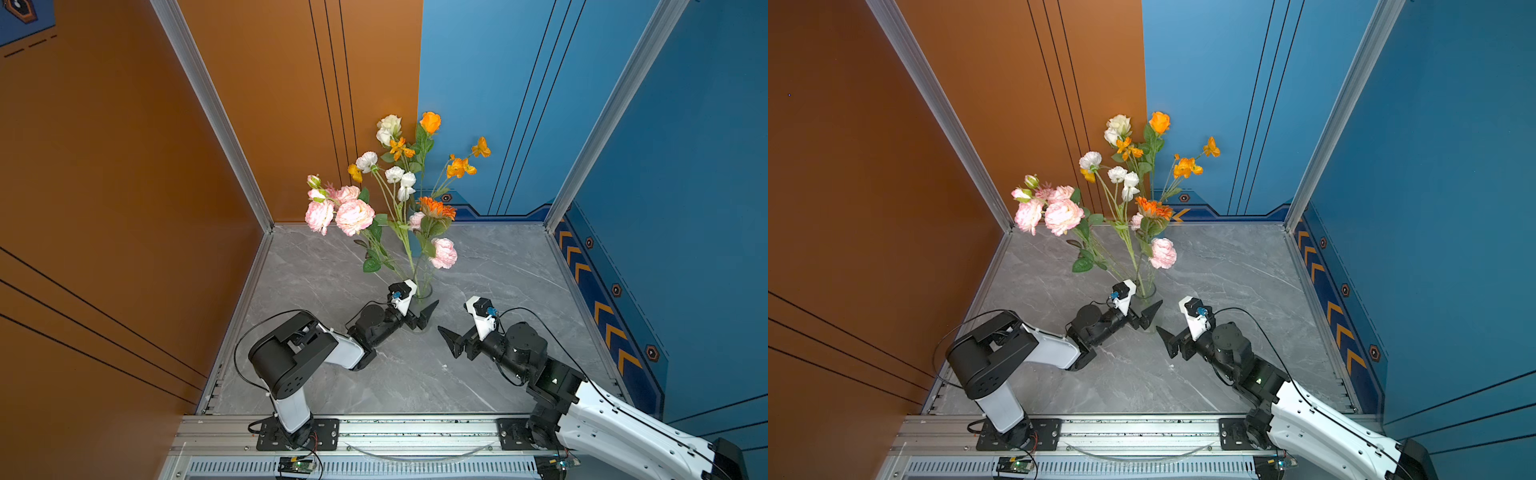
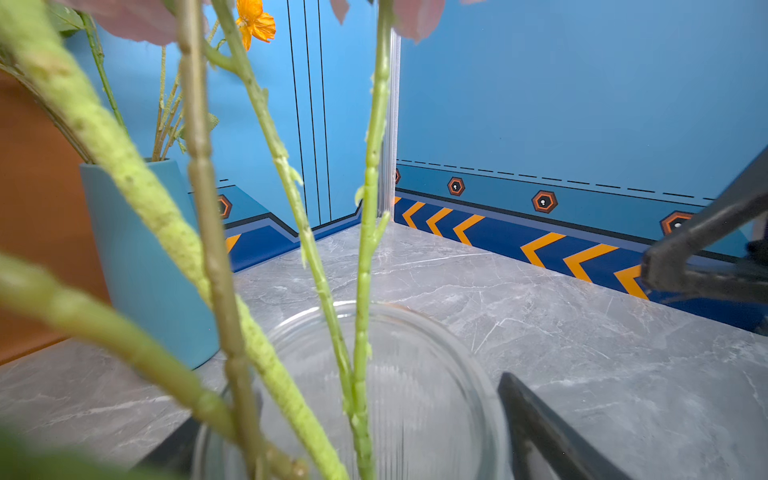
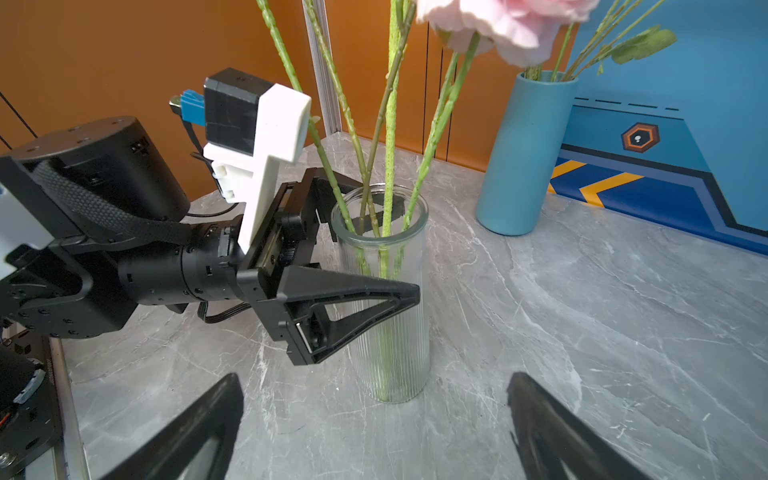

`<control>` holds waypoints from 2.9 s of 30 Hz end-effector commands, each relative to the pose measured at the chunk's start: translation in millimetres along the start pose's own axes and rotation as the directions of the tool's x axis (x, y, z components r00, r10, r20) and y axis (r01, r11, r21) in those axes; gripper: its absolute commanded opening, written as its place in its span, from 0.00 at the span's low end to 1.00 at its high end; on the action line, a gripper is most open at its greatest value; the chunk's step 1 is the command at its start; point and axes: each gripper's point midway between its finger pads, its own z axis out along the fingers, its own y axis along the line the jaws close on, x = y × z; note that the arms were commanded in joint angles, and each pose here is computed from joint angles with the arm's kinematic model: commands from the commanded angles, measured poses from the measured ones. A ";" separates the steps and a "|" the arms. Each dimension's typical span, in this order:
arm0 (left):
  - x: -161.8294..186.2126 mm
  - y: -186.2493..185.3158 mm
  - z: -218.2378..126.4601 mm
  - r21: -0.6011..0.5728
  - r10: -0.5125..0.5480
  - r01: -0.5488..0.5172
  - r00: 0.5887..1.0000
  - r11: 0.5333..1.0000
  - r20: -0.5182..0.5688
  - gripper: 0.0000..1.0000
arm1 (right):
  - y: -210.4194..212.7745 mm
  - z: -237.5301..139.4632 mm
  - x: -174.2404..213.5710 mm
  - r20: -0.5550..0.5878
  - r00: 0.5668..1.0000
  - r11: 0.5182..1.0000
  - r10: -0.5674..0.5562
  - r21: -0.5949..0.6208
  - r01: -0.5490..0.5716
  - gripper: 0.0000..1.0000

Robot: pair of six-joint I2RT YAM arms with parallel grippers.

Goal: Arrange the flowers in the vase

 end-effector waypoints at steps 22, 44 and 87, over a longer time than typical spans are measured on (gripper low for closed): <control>-20.2 -7.7 13.6 0.154 -0.093 0.084 0.994 0.984 0.049 0.49 | 7.2 9.3 -17.4 0.034 0.999 0.999 -0.007 -0.035 0.009 1.00; -82.4 -27.3 34.3 0.151 0.127 -0.140 0.988 0.979 0.089 0.28 | -94.7 -28.7 -42.1 0.071 0.972 0.935 0.222 0.268 -0.233 1.00; -204.4 66.8 73.1 0.027 0.219 -0.231 0.948 0.973 0.232 0.26 | -111.1 -48.8 -73.4 0.226 0.936 0.934 0.269 0.178 -0.311 1.00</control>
